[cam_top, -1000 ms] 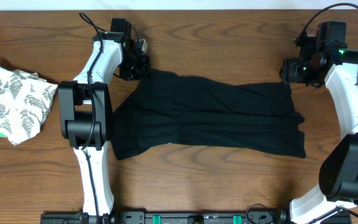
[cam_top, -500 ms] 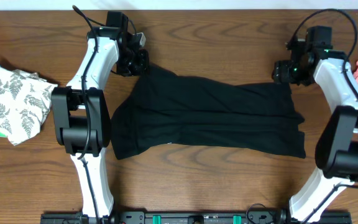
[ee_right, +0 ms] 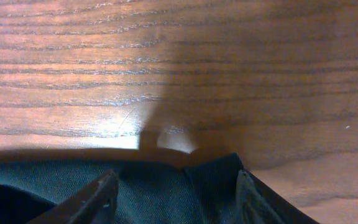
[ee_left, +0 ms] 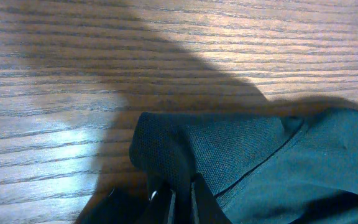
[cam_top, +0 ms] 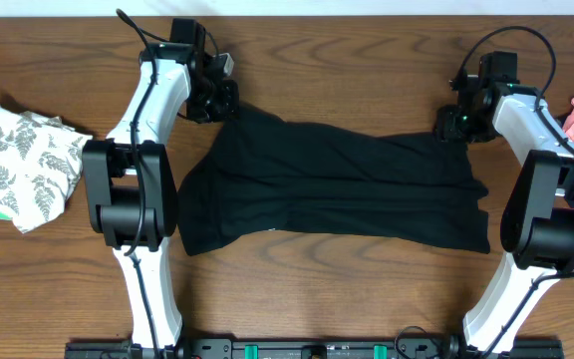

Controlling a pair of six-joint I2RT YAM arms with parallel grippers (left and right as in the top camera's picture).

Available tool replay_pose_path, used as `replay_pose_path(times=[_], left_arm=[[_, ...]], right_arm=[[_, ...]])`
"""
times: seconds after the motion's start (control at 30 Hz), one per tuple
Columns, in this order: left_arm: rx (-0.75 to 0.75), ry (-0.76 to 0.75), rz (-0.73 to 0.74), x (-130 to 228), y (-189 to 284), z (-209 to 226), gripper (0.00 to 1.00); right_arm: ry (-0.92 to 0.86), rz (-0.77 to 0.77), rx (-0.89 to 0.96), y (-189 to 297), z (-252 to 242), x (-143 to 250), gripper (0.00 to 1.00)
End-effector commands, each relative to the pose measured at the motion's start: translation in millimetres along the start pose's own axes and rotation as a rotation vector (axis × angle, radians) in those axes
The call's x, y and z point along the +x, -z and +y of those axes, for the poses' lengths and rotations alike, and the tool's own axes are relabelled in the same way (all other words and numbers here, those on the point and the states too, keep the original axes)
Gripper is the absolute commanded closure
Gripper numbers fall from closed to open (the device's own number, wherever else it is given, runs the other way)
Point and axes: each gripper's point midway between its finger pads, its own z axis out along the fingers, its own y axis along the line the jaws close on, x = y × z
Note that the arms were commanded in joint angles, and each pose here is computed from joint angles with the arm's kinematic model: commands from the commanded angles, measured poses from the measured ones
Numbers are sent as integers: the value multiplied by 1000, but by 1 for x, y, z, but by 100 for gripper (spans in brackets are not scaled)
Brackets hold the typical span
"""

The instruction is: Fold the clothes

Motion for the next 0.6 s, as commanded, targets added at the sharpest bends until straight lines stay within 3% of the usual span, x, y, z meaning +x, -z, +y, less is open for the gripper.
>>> replay_pose_path(times=[0.0,0.1,0.3,0.57], left_arm=[[5,-9,-24,-5,11,-5,94],[5,-8,-24,-5,11,-5,94],[5,-9,-24,-5,11,-5,94],[5,-8,-24,-5,11,-5,94]], right_arm=[[-7,21,-8,-6,0,5,44],[-9,43,23,-5,-6,11,51],[-73,75,164,-2,-36,19,48],[-100,72,123,-2,-38,20,55]])
